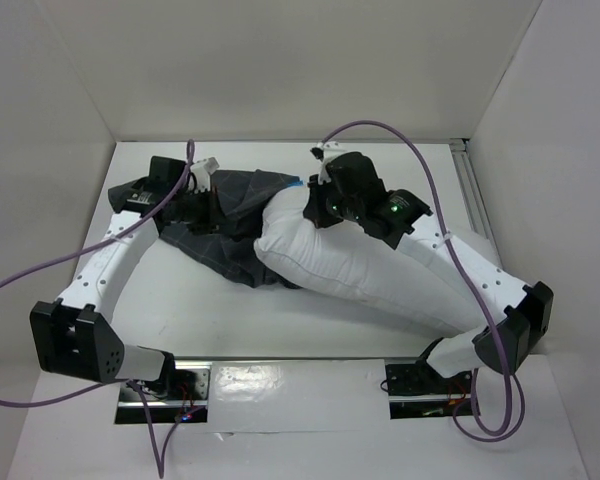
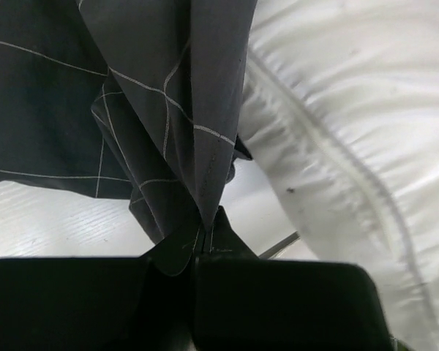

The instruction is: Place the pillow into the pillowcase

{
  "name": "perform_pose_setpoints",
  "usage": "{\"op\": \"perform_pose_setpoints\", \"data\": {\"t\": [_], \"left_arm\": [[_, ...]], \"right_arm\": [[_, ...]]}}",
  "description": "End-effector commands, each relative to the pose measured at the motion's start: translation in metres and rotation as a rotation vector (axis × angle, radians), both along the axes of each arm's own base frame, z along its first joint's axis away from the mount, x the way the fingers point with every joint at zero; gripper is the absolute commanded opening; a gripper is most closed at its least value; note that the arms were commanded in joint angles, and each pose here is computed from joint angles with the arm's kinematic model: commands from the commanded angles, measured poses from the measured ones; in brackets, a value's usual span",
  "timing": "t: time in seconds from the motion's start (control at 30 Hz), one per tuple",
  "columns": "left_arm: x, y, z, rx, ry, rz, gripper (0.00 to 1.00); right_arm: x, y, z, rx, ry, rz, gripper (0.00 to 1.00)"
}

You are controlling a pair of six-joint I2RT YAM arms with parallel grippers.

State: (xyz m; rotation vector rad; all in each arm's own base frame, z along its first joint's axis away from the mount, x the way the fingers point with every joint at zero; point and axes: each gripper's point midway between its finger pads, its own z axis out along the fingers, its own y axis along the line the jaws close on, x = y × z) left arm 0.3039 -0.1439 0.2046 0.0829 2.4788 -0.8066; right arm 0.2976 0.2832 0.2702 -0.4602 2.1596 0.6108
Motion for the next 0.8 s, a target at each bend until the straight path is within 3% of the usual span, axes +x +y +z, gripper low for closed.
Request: {"op": "perform_pose_setpoints", "data": {"t": [0.0, 0.13, 0.43, 0.77], "left_arm": [[0.003, -0.008, 0.016, -0.007, -0.04, -0.049, 0.0], [0.002, -0.016, 0.021, -0.015, -0.049, -0.084, 0.0], [-0.006, -0.036, 0.048, -0.081, -0.105, -0.191, 0.0], [-0.027, -0.06, 0.093, -0.229, -0.19, -0.379, 0.03]], "right_arm": [[0.04, -0.029, 0.048, 0.057, -0.16, -0.196, 0.0], [0.066, -0.045, 0.036, 0.035, -0.168, -0.352, 0.0], [0.092, -0.04, -0.031, -0.068, -0.115, -0.417, 0.0], [0.055, -0.02, -0.107, -0.159, 0.018, -0.322, 0.0]]}}
